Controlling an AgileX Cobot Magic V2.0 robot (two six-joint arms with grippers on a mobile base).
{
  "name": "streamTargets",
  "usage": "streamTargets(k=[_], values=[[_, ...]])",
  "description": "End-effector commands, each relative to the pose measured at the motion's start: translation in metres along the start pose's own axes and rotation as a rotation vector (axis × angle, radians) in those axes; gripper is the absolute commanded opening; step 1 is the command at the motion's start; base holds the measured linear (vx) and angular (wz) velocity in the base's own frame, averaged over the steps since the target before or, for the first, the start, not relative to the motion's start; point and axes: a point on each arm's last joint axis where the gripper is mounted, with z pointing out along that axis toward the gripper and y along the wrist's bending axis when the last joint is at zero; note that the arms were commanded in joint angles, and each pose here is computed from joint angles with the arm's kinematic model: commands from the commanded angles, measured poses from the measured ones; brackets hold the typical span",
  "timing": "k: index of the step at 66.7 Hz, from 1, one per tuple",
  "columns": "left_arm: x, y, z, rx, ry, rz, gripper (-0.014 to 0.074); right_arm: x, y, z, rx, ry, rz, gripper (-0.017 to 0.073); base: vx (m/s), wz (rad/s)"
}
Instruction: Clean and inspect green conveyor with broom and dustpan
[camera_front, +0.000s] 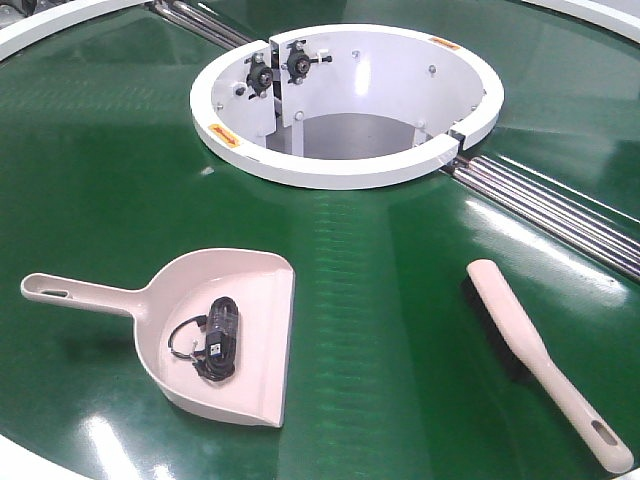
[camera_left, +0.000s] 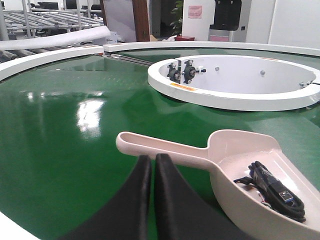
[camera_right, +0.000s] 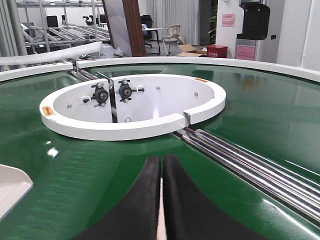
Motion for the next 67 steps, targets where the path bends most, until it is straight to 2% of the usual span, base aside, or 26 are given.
streamTargets(k=[1, 19, 24, 26, 36, 42, 56, 67], values=[[0.003, 0.000, 0.000, -0.002, -0.064, -0.018, -0.0008, -0.015, -0.002, 0.000, 0.018, -0.089, -0.010, -0.0009, 0.00, 0.00], [0.003, 0.000, 0.000, -0.002, -0.064, -0.018, -0.0008, -0.015, -0.002, 0.000, 0.018, -0.089, -0.010, -0.0009, 0.00, 0.00], [0.003, 0.000, 0.000, -0.002, -0.064, -0.018, -0.0008, -0.011, -0.003, 0.000, 0.035, -0.078, -0.074, -0.0009, 0.00, 0.00], [0.003, 0.000, 0.000, -0.002, -0.064, -0.018, -0.0008, -0.008, -0.004, -0.001, 0.050, -0.074, -0.083, -0.0009, 0.00, 0.00], [0.003, 0.000, 0.000, -0.002, -0.064, -0.018, -0.0008, 0.007, -0.009, -0.004, 0.134, -0.071, 0.022, -0.0009, 0.00, 0.00], [0.003, 0.000, 0.000, -0.002, -0.064, -0.018, -0.0008, 0.022, -0.009, -0.008, 0.133, -0.075, 0.041, -0.0009, 0.00, 0.00], [0.003, 0.000, 0.000, -0.002, -0.064, -0.018, -0.0008, 0.053, -0.008, -0.013, 0.132, -0.066, 0.036, -0.0009, 0.00, 0.00], [0.003, 0.000, 0.000, -0.002, -0.062, -0.018, -0.0008, 0.053, -0.008, -0.013, 0.135, -0.061, -0.016, -0.0009, 0.00, 0.00]])
